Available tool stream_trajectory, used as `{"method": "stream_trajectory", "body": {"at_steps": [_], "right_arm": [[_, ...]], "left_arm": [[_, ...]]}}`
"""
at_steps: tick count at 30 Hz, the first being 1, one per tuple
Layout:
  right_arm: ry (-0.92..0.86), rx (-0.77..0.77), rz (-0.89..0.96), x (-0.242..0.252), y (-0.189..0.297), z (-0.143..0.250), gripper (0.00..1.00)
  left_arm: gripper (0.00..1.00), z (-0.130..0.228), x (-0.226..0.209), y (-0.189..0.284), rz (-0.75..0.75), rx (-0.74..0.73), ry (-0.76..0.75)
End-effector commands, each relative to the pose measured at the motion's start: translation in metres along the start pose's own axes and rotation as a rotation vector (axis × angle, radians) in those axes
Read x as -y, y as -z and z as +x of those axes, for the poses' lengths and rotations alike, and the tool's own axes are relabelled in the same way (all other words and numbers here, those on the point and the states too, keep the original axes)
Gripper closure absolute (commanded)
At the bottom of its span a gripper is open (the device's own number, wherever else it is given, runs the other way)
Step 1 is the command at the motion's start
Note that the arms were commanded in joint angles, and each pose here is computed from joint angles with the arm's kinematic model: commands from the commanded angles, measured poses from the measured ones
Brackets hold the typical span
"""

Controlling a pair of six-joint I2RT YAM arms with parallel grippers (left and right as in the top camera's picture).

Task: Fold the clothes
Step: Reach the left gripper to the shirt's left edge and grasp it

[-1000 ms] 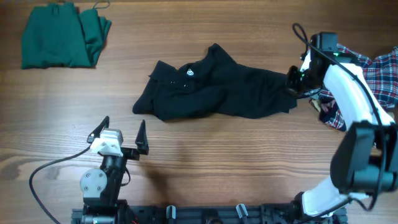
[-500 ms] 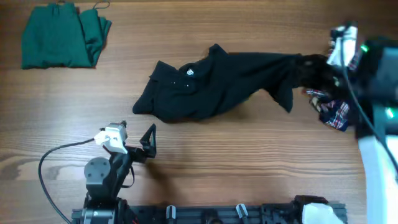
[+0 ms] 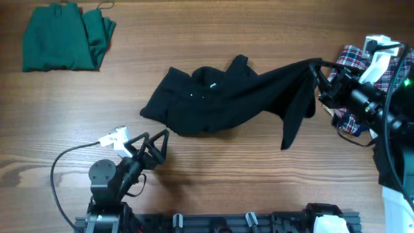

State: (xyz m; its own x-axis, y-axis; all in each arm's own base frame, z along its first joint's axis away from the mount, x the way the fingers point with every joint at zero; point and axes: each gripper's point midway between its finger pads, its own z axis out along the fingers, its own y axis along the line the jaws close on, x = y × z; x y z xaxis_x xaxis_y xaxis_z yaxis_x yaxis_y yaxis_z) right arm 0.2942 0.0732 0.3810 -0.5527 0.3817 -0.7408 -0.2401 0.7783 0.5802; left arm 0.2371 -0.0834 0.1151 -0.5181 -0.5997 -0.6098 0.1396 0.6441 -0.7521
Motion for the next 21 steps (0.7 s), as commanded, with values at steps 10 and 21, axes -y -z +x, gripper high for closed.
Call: {"method": "stream_trajectory", "body": {"at_steps": [10,21], "right_arm": [[-0.009,-0.014,-0.043,-0.008,-0.003,-0.003,0.96],[-0.001,0.0,-0.003,-0.001,-0.003,-0.005,0.96]], "left_arm": [[0.0,0.048,-0.031,-0.01,-0.153,-0.201,0.656],[0.0,0.037,-0.023,-0.025,-0.104,-0.202,0.555]]}}
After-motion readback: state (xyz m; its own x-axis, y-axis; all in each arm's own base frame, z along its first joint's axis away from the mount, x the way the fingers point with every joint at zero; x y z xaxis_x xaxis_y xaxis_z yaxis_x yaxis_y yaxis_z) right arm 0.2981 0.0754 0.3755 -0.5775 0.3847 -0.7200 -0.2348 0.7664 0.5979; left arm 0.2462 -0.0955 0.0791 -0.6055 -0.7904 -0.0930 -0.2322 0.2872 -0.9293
